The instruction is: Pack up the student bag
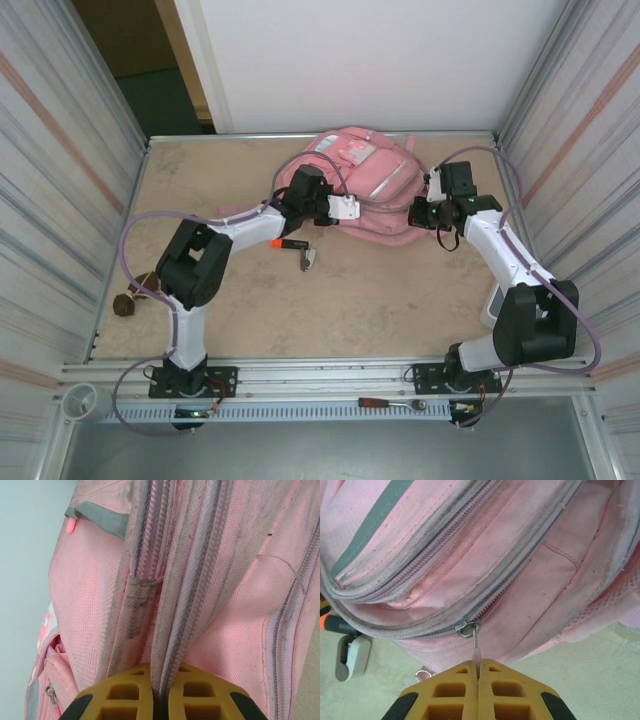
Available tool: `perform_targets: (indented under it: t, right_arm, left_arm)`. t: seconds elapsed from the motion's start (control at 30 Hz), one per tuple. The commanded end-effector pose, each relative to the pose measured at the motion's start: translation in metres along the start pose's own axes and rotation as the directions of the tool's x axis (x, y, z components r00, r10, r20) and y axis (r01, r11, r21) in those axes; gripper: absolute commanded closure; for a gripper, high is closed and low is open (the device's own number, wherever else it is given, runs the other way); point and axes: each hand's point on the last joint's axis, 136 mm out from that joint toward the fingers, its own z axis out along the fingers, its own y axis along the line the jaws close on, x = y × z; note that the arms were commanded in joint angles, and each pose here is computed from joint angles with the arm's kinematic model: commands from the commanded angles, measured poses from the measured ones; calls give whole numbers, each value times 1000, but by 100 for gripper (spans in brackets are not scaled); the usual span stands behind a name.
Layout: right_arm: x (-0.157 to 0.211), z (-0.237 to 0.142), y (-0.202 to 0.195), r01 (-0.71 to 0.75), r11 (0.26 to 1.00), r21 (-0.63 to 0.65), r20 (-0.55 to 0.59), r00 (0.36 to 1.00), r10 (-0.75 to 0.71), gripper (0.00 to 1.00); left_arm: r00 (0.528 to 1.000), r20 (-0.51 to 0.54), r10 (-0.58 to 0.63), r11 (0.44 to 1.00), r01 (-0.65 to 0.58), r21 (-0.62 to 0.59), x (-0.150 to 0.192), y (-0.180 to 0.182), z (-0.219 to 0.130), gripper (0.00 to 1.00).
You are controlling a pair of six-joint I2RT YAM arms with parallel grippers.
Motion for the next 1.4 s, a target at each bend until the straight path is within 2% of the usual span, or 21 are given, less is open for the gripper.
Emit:
perform_targets:
  t: [0.0,0.1,0.2,0.33,0.53,0.73,0.9,1.0,1.1,1.37]
  right_arm:
    - [5,-2,4,-12,998,-67,-8,1000,12,100]
    - [3,0,8,-15,995,-94,-8,1000,14,100]
    - [5,3,9,-18,994,-111,-15,1000,16,100]
    - [7,12,15,-41,985,-170,-10,999,40,100]
    - [12,30,17,-84,972,-218,-30,996,80,100]
    - [17,32,19,-98,965,-244,-34,995,93,100]
    - [21,34,19,-105,963,-250,-44,994,97,100]
    - [22,35,19,-107,962,-251,-47,994,98,100]
    - [23,36,19,-104,961,-256,-51,994,94,100]
    - [22,40,14,-70,970,-232,-35,997,64,100]
  left_arm:
    - [996,-54,-66,993,60,-100,15,37,-33,76]
    - [994,8,-113,991,113,-78,-5,33,-45,55]
    - [986,63,-154,987,157,-42,-28,26,-55,47]
    - [982,105,-155,988,154,18,-55,9,-47,44]
    - [997,44,-60,993,55,105,-74,-17,-10,45]
    - [1000,17,-12,986,9,164,-76,-38,8,45]
    - [998,-60,24,991,-16,131,-62,-34,23,44]
    - [995,-85,49,993,-39,114,-55,-32,26,48]
    - [992,-103,73,993,-62,102,-51,-31,30,55]
    - [994,-87,70,993,-62,97,-56,-27,26,98]
